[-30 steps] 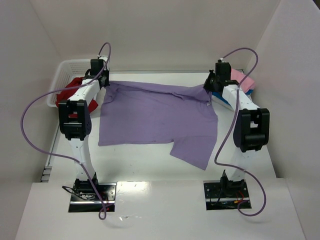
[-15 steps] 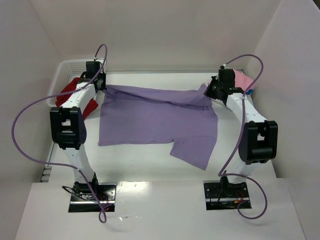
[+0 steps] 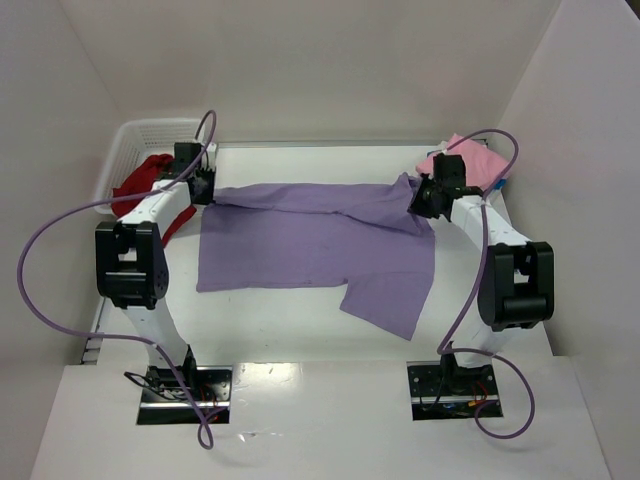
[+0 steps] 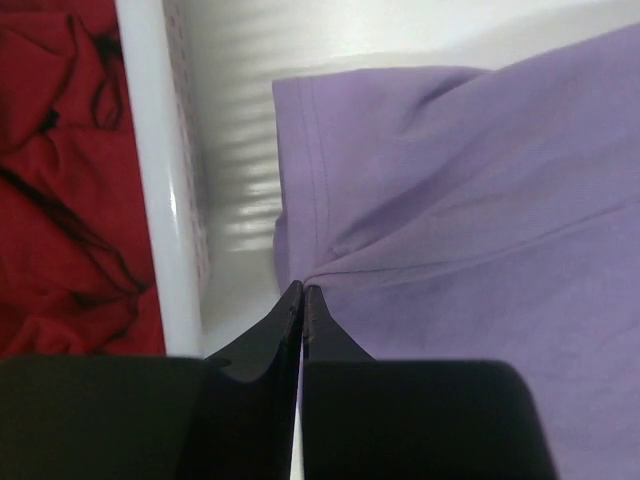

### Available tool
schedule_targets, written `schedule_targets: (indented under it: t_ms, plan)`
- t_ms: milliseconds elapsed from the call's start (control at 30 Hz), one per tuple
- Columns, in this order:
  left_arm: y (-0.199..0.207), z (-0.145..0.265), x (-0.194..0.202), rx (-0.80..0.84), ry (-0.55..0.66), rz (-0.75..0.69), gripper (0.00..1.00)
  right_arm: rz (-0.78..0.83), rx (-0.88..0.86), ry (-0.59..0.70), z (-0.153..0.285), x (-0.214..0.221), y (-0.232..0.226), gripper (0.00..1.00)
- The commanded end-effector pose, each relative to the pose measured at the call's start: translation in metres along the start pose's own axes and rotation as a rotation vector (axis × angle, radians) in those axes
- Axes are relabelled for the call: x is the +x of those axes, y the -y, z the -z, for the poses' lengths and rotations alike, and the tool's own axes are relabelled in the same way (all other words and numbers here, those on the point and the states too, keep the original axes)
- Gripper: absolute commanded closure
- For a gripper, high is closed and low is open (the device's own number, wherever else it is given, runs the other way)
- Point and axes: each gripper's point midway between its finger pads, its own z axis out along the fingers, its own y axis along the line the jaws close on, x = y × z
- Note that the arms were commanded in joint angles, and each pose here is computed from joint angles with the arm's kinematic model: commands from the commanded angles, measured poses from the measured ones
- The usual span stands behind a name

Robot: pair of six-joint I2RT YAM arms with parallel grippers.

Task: Fold and stack the t-shirts
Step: Fold the flattened tshirt in 1/3 of the way

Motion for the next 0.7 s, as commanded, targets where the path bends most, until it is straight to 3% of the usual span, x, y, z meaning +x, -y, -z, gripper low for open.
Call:
schedule_targets:
  t_ms: [0,333,467,667]
  plan:
    - [0.009,0.015,-0.005,0.033,0.032,-0.01,1.0,0.003,0.01,0.037,0.016,-0.007,-0.003,1.0]
    - [0.004,0.014,0.035,-0.054,-0.066,-0.003,1.0,-0.025,0.112,0.077,0.018,-0.02,0.025,1.0]
    - [0.001,0.011,0.037,-0.076,-0.069,0.007,1.0,-0.058,0.127,0.149,0.037,-0.046,0.04,1.0]
    - [-0.007,0.008,0.04,-0.131,-0.086,0.025,1.0,-0.053,0.135,0.158,0.045,-0.054,0.048,1.0]
